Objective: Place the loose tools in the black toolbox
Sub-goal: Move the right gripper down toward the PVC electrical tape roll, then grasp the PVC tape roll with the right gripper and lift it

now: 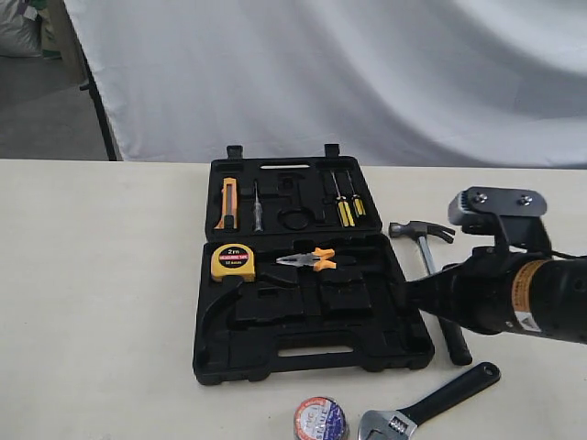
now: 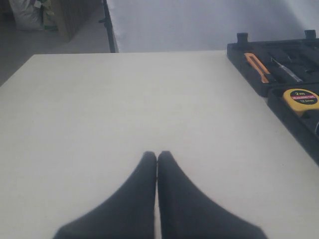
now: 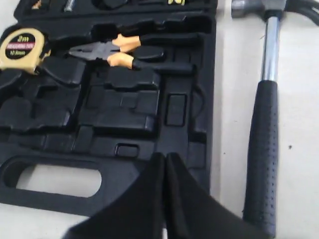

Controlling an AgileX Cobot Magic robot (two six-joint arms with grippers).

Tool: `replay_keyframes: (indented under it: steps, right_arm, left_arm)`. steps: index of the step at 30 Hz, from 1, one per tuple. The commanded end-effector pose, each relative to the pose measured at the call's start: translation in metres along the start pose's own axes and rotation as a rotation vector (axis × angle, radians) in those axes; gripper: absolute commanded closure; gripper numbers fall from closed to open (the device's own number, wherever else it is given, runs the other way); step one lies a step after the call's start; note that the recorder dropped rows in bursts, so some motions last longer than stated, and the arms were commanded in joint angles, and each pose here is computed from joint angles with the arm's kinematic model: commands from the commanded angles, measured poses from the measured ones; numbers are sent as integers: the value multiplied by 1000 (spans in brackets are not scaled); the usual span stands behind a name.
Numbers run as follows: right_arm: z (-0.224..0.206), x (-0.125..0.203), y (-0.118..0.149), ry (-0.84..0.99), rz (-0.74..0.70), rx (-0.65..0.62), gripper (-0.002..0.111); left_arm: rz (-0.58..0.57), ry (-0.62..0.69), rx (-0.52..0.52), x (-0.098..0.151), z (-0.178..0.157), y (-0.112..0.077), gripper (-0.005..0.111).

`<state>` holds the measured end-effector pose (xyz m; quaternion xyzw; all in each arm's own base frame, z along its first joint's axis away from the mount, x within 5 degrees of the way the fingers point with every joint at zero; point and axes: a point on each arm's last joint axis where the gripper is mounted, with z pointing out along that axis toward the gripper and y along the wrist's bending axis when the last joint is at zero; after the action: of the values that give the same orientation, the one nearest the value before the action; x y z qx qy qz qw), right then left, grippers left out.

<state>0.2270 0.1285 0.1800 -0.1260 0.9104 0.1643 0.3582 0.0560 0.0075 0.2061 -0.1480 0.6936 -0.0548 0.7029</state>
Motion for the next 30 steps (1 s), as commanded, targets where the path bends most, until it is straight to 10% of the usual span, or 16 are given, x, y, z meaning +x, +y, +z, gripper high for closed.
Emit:
replay_keyframes:
  steps: [1,7,24,30]
  right_arm:
    - [9,7,29,53,-86,-47,109]
    - [9,14,52,141,-211,96,108]
    - [9,37,110,162,-352,-85,107]
    - [5,47,118,188,-383,-50,56]
  left_arm:
    - [0,-20,-21,-2,0,1,106]
    - [0,-20,-21,-2,0,1,106]
    - [0,-20,-21,-2,0,1,106]
    - [0,-20,-21,-2,0,1,106]
